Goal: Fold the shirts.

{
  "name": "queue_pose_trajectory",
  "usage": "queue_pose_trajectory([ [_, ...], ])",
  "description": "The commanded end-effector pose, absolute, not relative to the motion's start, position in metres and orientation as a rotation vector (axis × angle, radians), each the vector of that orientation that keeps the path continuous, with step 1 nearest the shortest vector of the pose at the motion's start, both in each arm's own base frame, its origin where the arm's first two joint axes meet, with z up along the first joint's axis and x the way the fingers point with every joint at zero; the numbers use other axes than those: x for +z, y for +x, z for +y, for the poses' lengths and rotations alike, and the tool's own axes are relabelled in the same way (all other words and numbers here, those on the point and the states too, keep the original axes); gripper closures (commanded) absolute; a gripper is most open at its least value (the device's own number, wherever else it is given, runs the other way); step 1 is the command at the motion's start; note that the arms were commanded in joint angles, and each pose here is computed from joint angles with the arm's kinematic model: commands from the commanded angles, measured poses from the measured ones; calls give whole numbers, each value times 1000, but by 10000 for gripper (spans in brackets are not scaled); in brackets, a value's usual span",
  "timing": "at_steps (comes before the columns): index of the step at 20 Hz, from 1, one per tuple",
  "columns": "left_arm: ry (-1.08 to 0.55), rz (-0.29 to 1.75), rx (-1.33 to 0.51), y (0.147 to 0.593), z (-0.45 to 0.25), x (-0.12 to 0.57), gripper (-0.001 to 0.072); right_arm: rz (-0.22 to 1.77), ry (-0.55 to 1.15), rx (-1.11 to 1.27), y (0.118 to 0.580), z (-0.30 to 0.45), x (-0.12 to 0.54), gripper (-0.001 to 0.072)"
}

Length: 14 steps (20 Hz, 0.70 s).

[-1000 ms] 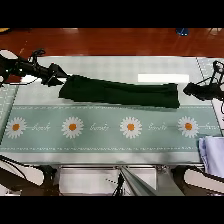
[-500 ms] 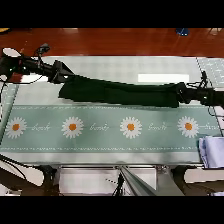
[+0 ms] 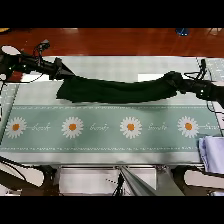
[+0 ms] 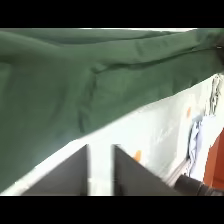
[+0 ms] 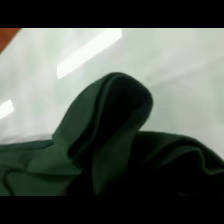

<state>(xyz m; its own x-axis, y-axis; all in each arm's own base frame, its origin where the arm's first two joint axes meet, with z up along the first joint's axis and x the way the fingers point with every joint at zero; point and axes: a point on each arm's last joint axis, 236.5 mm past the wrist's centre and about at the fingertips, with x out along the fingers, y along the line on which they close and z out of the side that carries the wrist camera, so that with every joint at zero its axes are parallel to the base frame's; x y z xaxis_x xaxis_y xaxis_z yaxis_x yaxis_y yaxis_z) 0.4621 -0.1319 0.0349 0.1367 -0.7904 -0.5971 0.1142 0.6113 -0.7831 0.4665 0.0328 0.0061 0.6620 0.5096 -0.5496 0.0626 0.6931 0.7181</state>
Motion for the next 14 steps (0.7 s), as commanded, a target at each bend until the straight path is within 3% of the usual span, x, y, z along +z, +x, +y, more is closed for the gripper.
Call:
queue_pose_trajectory([
  [1,-611,1290,-796,449,-163,45,629,798,618,349,436,43,63,692],
  [2,-598,1298,-826,444,-178,47,665,788,591,348,426,44,78,692],
  [5,-552,1316,-916,427,-229,50,682,757,528,363,393,51,123,692],
  [14,-361,1352,-1133,348,-367,49,682,746,364,211,284,43,182,692],
])
